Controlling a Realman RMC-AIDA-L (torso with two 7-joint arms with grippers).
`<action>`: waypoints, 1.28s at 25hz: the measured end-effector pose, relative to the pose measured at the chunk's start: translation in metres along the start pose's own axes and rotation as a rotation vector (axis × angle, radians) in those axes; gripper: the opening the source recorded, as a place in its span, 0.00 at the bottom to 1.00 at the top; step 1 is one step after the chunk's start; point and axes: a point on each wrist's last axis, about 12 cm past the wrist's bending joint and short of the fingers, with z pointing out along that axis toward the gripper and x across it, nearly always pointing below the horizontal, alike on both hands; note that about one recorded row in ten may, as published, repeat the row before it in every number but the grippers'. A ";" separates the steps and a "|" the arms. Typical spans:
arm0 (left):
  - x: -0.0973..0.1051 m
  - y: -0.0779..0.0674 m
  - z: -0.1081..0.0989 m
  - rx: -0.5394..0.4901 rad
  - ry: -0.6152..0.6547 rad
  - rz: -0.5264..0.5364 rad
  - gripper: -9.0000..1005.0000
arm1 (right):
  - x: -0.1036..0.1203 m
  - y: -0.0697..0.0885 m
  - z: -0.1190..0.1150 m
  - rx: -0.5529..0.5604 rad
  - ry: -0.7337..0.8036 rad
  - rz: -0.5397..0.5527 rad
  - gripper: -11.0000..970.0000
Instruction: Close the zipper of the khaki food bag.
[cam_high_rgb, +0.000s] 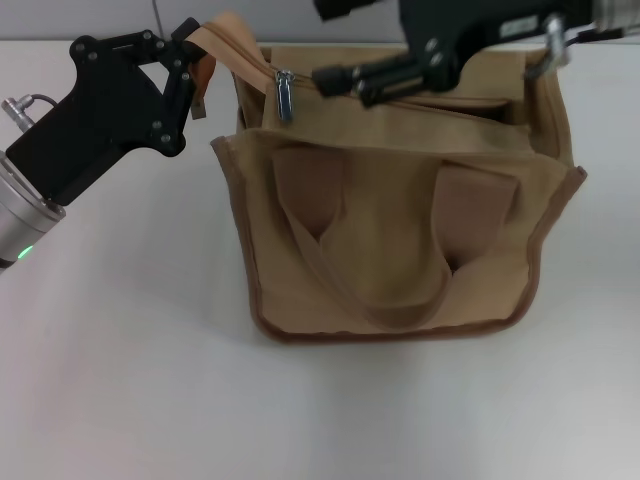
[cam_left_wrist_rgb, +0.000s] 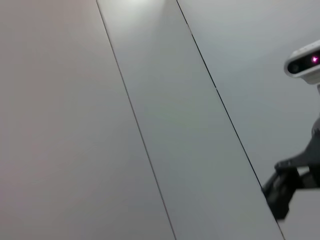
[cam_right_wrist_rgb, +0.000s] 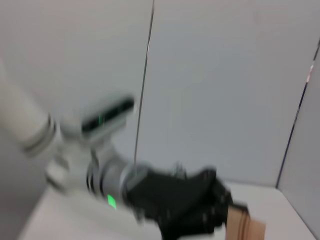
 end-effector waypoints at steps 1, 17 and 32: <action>0.000 0.000 0.000 -0.001 0.000 0.000 0.02 | -0.005 0.001 -0.009 -0.019 -0.046 0.089 0.74; -0.001 0.000 -0.004 -0.019 -0.007 -0.005 0.02 | 0.006 -0.011 -0.016 -0.175 -0.051 0.837 0.74; -0.001 0.001 -0.003 -0.017 -0.010 -0.009 0.02 | 0.021 -0.015 0.012 -0.145 0.041 0.947 0.74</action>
